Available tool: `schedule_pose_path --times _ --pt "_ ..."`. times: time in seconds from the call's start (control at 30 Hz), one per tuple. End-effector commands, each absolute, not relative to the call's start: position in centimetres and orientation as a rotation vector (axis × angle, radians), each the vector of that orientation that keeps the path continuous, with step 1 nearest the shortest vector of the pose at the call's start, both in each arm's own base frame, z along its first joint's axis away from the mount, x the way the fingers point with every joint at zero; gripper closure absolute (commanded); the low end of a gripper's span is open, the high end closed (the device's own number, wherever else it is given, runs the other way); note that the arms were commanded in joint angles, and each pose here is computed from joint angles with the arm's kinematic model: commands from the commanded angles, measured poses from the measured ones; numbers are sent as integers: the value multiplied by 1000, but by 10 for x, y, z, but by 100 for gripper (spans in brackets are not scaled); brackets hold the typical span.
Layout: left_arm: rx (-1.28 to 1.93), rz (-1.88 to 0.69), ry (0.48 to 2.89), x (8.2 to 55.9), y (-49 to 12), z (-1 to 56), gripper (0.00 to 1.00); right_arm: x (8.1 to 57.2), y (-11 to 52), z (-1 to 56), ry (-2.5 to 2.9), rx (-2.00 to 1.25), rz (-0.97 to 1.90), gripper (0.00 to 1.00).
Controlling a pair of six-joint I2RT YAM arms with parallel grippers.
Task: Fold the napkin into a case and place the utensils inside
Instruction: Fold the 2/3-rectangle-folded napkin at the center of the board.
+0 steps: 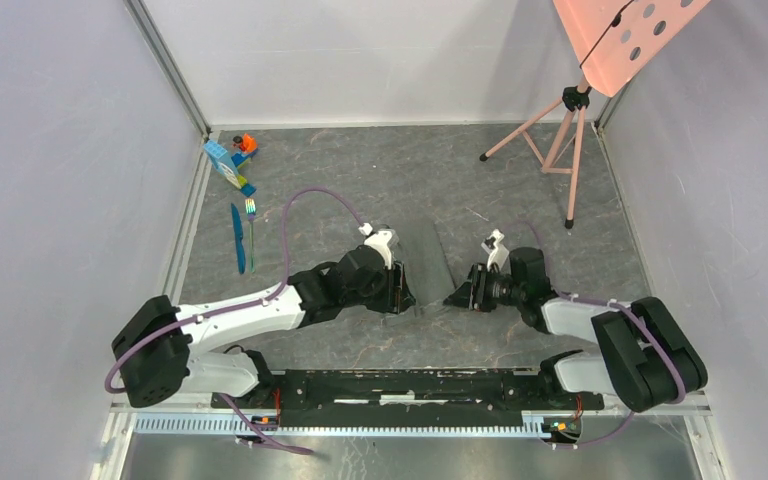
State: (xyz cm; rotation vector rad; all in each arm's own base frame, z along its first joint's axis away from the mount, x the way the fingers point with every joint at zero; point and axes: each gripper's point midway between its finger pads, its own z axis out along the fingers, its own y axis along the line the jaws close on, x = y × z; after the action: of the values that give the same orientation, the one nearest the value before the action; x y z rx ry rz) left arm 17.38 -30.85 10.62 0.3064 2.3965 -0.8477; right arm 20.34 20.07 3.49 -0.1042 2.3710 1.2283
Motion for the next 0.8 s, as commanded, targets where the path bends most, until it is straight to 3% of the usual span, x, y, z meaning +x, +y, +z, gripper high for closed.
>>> schedule_pose_path --times 0.0,0.03,0.1,0.17,0.27,0.3,0.4,0.57,0.77 --pt "271 -761 2350 188 -304 118 45 185 224 53 2256 24 1368 68" --pt "279 -738 2353 187 -301 116 45 178 231 53 2249 38 1375 73" --pt "294 -688 2352 186 -292 114 45 166 245 59 2217 49 1401 73" --pt "317 -650 2345 181 -286 112 44 159 256 64 2200 3 1398 65" --pt "344 -625 2331 168 -282 110 43 167 244 53 2241 -37 1248 33" --pt "368 -627 2326 161 -285 110 37 172 232 45 2274 -55 1141 23" --pt "430 -582 2322 145 -296 109 24 193 190 38 2301 -85 902 5" --pt "630 -361 2306 124 -328 100 19 222 127 42 2283 -16 730 2" --pt "807 -87 2277 124 -351 83 20 215 114 34 2300 99 973 7"
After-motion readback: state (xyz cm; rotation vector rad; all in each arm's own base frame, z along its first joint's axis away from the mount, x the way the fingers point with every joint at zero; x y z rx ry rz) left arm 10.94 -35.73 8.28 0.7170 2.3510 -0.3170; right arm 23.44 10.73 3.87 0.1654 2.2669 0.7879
